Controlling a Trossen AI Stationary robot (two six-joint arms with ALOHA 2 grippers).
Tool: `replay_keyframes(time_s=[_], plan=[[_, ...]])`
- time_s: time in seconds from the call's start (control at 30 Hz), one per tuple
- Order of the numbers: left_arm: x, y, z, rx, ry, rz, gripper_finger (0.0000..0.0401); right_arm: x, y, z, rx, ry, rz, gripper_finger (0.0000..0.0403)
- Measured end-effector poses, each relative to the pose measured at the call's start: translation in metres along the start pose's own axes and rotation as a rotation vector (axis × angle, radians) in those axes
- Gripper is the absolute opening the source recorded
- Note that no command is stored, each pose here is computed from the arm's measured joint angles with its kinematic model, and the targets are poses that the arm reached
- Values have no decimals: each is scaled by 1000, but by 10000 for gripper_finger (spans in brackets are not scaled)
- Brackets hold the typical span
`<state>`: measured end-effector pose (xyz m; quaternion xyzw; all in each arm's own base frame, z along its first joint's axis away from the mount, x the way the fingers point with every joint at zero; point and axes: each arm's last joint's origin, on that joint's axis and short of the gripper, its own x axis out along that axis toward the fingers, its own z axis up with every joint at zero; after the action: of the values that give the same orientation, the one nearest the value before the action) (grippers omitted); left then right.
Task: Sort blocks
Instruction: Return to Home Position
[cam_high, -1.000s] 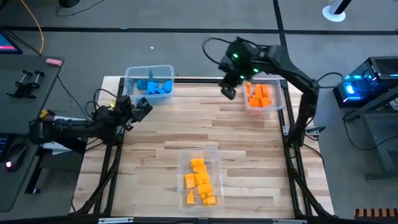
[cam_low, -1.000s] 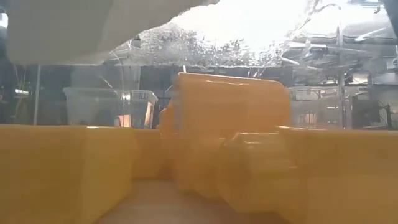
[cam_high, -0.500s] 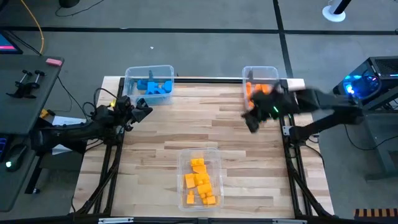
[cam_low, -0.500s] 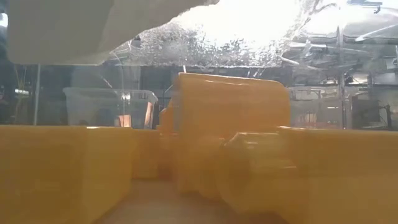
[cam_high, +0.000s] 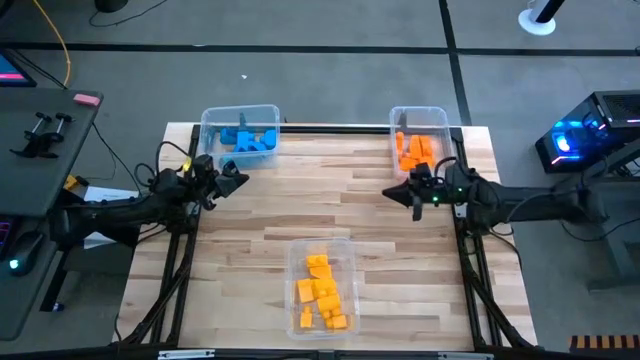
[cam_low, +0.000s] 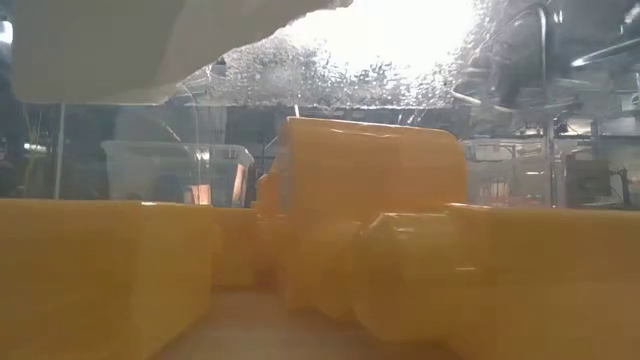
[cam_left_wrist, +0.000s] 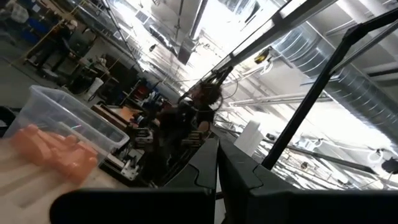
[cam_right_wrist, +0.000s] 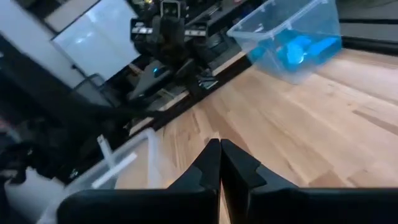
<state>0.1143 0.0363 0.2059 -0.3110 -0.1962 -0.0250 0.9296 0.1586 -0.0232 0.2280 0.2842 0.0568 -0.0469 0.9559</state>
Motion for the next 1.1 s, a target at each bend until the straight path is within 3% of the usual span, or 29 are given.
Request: replay_keyframes(time_s=[0.2,0.43,0.6,0.73,1.1], plan=[[0,1,-1,-4,9,9,3,-12,-24,-20,-7,6,160,0],[0,4,-4,-17,44,43,3,-25,-29,-42,-40,-145,201,0],[-2,11,-12,-44,117,115,3,-26,-31,-52,-183,-131,77,1],[-4,14,-16,-63,163,161,3,-24,-37,-61,-272,-41,14,3],[-31,3,-17,-71,185,169,3,-34,-47,-79,-245,154,-79,4]])
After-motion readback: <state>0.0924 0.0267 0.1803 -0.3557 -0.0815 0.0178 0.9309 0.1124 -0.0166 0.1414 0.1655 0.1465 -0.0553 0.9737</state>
